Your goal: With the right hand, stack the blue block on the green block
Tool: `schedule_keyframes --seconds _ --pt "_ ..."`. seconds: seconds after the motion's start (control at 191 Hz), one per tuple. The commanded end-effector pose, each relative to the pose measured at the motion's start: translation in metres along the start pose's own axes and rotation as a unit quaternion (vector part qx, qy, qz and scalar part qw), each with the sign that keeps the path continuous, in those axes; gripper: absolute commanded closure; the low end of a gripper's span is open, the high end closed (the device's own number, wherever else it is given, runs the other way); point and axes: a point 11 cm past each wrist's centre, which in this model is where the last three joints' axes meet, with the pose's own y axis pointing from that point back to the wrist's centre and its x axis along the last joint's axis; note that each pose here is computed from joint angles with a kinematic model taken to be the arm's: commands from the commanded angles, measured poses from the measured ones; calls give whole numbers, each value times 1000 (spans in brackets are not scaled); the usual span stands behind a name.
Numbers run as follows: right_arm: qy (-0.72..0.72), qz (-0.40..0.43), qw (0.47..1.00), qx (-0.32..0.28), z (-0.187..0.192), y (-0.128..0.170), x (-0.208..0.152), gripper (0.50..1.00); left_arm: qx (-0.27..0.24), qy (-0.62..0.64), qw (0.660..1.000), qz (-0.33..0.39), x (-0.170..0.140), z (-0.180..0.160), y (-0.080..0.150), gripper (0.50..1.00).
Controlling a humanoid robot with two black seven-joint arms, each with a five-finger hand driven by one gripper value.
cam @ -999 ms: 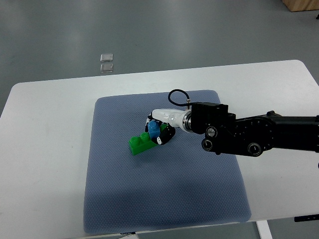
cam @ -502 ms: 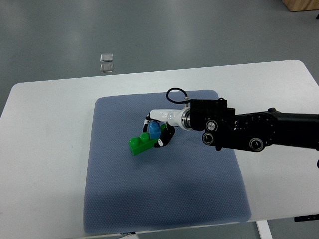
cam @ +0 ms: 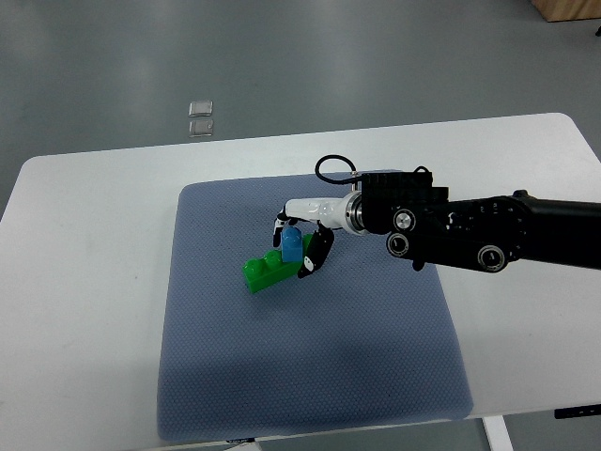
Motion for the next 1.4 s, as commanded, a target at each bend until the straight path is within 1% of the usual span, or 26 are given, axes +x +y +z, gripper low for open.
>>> schedule_keyframes --seconds 0.0,0.089,0.141,0.146,0.241,0.324,0.476,0.533,0.601,0.711,0.826,0.884,0.962,1.056,1.171,1.223,1.229,1.239,1.396 --pt "-1 6 1000 8 -9 5 16 587 0 0 1000 0 0 0 0 500" --pt "7 6 1000 13 -15 9 28 587 0 0 1000 0 0 0 0 500" --pt "7 6 1000 13 -15 9 28 587 0 0 1000 0 0 0 0 500" --pt "8 9 1000 10 -13 12 33 589 0 0 1000 0 0 0 0 500" --pt "14 15 1000 9 -13 15 41 589 0 0 1000 0 0 0 0 500" --pt "5 25 1000 13 -13 23 56 587 0 0 1000 0 0 0 0 500" --pt "-92 31 994 59 -27 35 79 587 0 0 1000 0 0 0 0 500" --pt "-161 37 982 91 -34 41 90 587 0 0 1000 0 0 0 0 500" --pt "-235 41 964 120 -32 45 98 587 0 1 1000 0 0 0 0 500" --pt "-366 55 913 173 -21 51 112 587 0 1 1000 1 0 0 0 500" --pt "-464 76 858 205 -4 53 128 587 0 0 1000 1 1 0 0 500" --pt "-526 83 817 223 8 51 132 587 0 0 1000 0 0 0 0 500" --pt "-595 90 765 232 30 45 130 587 0 0 1000 0 0 0 0 500" --pt "-657 126 699 254 56 41 134 587 0 0 1000 -1 -1 0 0 500" --pt "-724 168 610 273 88 31 126 587 0 -1 1000 -2 -2 0 0 500" --pt "-725 169 610 273 88 31 126 587 0 -1 1000 -2 -2 0 0 500" --pt "-752 179 569 279 99 27 120 587 1 -1 1000 -2 -2 0 0 500" --pt "-758 181 561 279 103 26 118 587 1 -1 1000 -2 -2 0 0 500" --pt "-801 216 487 274 140 24 96 587 1 0 1000 -3 -2 0 0 500"
